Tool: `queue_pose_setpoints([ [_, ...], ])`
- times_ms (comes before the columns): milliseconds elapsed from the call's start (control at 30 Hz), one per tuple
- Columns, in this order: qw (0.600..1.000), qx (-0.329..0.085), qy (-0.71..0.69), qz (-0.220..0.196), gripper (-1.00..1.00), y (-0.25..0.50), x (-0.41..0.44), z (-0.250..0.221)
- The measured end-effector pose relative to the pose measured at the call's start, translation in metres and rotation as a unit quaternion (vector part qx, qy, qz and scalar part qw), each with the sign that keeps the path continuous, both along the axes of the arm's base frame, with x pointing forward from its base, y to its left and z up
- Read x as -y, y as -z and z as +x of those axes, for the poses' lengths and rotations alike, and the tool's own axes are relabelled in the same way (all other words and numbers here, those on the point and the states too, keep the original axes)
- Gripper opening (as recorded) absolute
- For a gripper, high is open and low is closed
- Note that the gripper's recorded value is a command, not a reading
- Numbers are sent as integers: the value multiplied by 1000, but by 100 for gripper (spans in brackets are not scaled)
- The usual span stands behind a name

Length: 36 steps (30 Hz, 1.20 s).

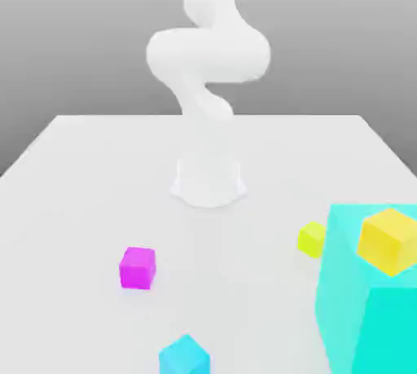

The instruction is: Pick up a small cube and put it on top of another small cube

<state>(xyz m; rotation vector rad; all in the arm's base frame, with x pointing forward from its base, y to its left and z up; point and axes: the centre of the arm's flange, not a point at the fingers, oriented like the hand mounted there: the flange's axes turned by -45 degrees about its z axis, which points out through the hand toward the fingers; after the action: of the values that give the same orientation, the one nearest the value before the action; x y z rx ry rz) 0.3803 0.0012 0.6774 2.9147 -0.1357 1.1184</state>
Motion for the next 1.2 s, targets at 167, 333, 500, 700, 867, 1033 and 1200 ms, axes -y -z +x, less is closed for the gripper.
queue_pose_setpoints([
  [167,995,-66,74,12,0,78,5,60],
  [333,981,-126,141,30,0,163,15,103],
  [500,960,-182,203,54,0,252,27,128],
  [700,925,-247,274,94,0,360,39,137],
  [867,888,-298,324,134,0,444,37,128],
  [1033,867,-320,349,157,0,516,35,121],
  [1200,866,-321,349,157,-100,541,34,120],
])
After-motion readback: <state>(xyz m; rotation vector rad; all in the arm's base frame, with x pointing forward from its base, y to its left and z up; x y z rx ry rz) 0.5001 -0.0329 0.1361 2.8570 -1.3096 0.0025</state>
